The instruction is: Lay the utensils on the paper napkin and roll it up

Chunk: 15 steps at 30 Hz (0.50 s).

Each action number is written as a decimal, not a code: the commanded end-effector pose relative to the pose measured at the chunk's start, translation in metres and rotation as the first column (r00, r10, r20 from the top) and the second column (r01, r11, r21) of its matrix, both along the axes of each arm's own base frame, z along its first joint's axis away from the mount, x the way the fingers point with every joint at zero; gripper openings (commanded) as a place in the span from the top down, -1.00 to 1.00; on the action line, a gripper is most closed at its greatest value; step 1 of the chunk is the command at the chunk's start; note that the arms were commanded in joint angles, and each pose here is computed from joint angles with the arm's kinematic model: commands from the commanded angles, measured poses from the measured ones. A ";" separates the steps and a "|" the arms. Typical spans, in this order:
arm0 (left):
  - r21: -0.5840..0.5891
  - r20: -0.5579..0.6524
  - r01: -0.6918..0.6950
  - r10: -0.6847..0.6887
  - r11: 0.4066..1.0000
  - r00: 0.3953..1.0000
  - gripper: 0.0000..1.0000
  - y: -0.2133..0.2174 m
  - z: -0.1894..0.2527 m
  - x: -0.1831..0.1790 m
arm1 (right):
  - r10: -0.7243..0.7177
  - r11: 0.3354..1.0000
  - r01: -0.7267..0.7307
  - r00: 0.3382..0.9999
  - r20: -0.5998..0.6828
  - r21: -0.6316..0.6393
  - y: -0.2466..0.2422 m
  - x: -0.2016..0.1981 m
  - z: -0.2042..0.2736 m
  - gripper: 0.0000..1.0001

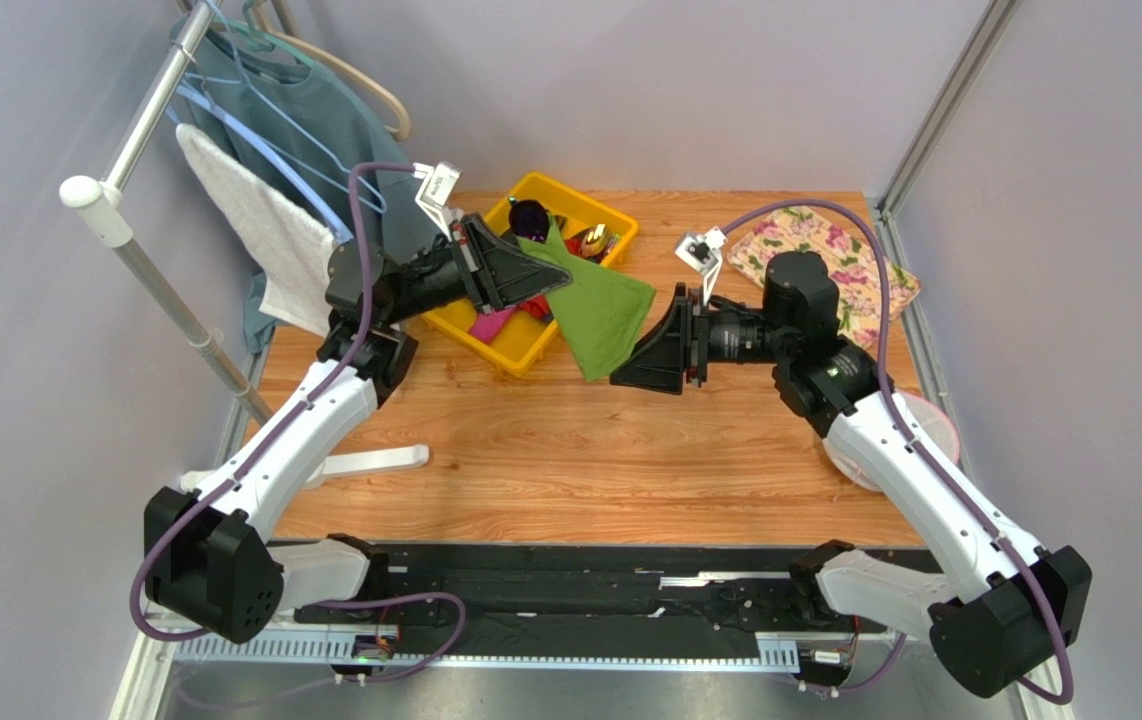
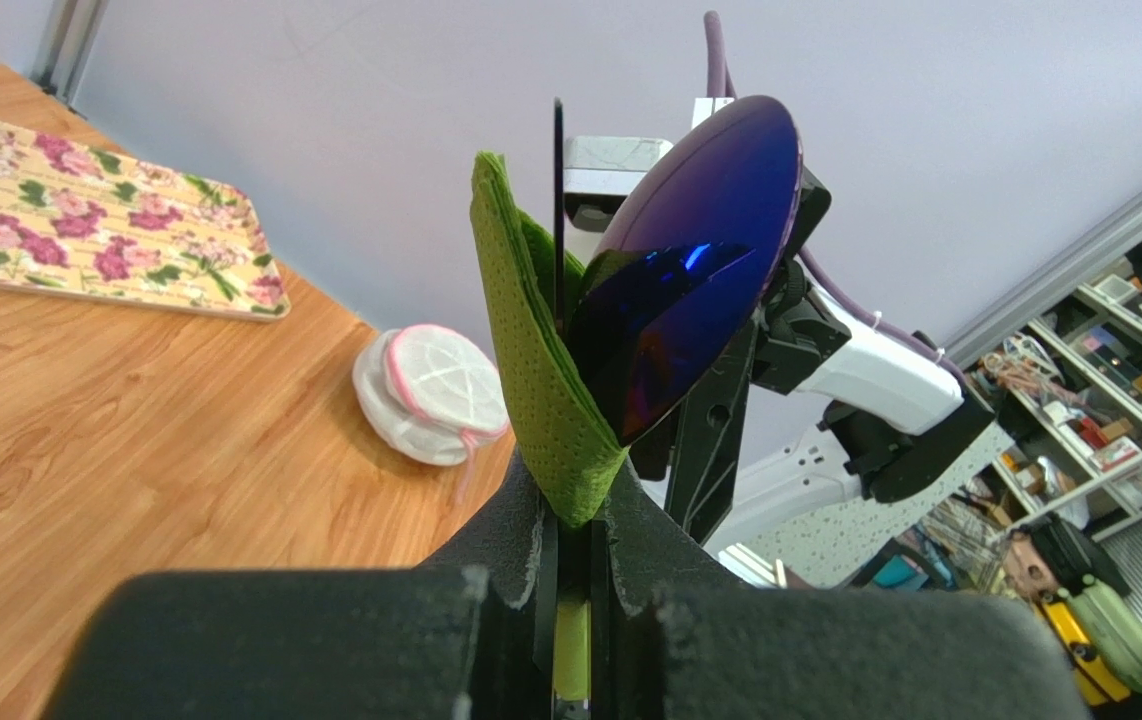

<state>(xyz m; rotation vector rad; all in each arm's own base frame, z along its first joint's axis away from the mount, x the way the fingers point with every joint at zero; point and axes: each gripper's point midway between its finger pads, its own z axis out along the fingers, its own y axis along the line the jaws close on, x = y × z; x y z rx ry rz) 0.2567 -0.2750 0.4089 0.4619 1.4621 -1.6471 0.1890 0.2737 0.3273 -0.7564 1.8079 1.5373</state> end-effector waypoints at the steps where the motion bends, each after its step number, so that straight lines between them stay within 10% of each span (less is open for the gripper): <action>1: -0.038 0.087 -0.014 0.017 0.999 0.996 1.00 0.004 0.024 -0.004 | -0.041 0.999 0.039 0.996 0.073 0.027 -0.003 0.010 0.024 0.11; 9: -0.039 0.080 -0.013 0.016 0.999 0.997 1.00 0.004 0.023 -0.004 | -0.063 0.997 0.060 0.995 0.075 0.038 -0.005 0.022 0.026 0.17; 15: -0.042 0.081 -0.013 0.016 0.999 0.997 1.00 0.004 0.025 -0.004 | -0.040 0.998 0.036 0.997 0.073 0.047 -0.003 0.020 0.022 0.96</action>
